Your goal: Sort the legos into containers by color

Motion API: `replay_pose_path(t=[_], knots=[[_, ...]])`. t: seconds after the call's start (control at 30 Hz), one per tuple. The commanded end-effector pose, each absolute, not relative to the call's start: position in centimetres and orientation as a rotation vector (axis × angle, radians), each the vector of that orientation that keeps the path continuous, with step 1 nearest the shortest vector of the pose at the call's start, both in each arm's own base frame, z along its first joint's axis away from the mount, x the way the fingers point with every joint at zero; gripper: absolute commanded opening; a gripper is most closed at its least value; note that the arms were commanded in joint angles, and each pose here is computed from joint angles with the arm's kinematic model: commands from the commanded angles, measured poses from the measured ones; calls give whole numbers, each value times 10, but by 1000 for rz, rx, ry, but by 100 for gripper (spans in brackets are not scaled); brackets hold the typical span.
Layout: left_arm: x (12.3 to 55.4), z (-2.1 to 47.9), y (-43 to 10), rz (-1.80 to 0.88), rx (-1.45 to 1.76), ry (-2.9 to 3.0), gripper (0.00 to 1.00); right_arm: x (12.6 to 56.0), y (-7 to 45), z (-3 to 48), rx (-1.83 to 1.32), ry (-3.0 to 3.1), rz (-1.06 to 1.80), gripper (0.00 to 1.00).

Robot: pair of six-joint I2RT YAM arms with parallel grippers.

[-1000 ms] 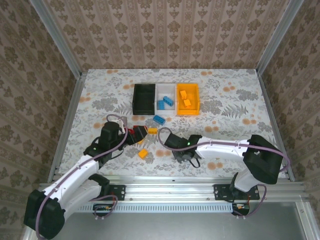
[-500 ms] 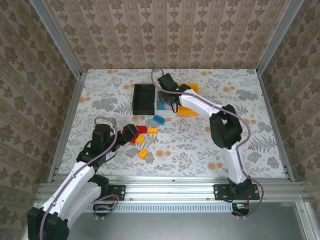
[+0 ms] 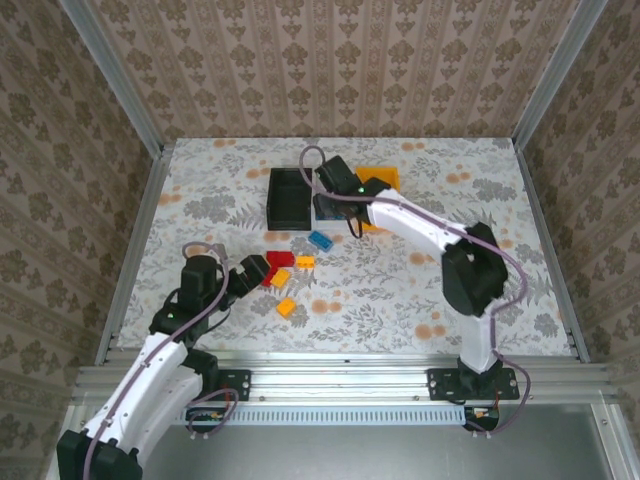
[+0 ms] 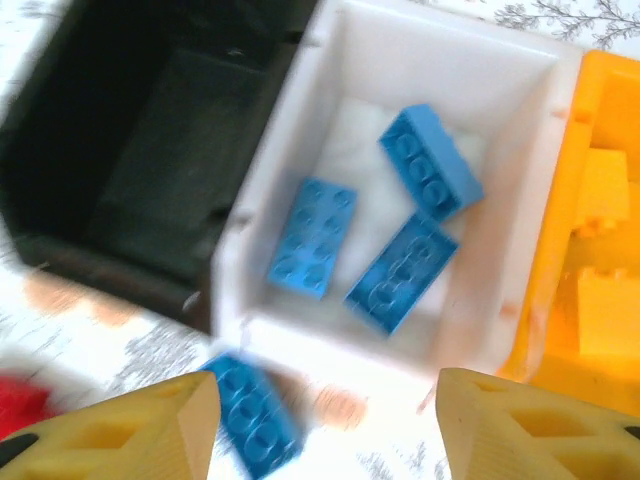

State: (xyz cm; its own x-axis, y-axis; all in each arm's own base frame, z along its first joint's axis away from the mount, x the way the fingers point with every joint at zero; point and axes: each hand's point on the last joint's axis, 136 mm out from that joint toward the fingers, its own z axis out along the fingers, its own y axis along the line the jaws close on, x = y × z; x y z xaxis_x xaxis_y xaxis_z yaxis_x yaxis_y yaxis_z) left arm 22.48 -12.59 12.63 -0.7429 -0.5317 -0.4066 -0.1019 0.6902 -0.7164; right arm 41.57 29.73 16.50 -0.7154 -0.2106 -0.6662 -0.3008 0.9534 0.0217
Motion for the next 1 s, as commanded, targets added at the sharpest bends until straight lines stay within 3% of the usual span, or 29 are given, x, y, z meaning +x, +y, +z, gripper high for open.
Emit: replay_pose_path(t=[0.0, 0.23, 0.37, 0.5, 0.67, 0.83, 0.97], knots=[[232, 121, -120, -876, -508, 2278, 100, 346, 342, 158, -490, 2357, 246, 65], [242, 102, -82, -793, -790, 2254, 100, 232, 406, 84, -819, 2474, 394, 77], [247, 103, -60, -799, -919, 2180, 100, 214, 419, 54, -925, 2522, 349, 78], [248, 104, -60, -838, -933, 2153, 100, 223, 417, 34, -935, 2536, 263, 77], [248, 98, -62, -860, -937, 2152, 100, 232, 420, 22, -957, 2533, 228, 64], [253, 101, -64, -876, -917, 2148, 100, 231, 424, 34, -931, 2524, 277, 29], [256, 101, -68, -895, -905, 2172, 100, 233, 412, 59, -888, 2491, 260, 27]])
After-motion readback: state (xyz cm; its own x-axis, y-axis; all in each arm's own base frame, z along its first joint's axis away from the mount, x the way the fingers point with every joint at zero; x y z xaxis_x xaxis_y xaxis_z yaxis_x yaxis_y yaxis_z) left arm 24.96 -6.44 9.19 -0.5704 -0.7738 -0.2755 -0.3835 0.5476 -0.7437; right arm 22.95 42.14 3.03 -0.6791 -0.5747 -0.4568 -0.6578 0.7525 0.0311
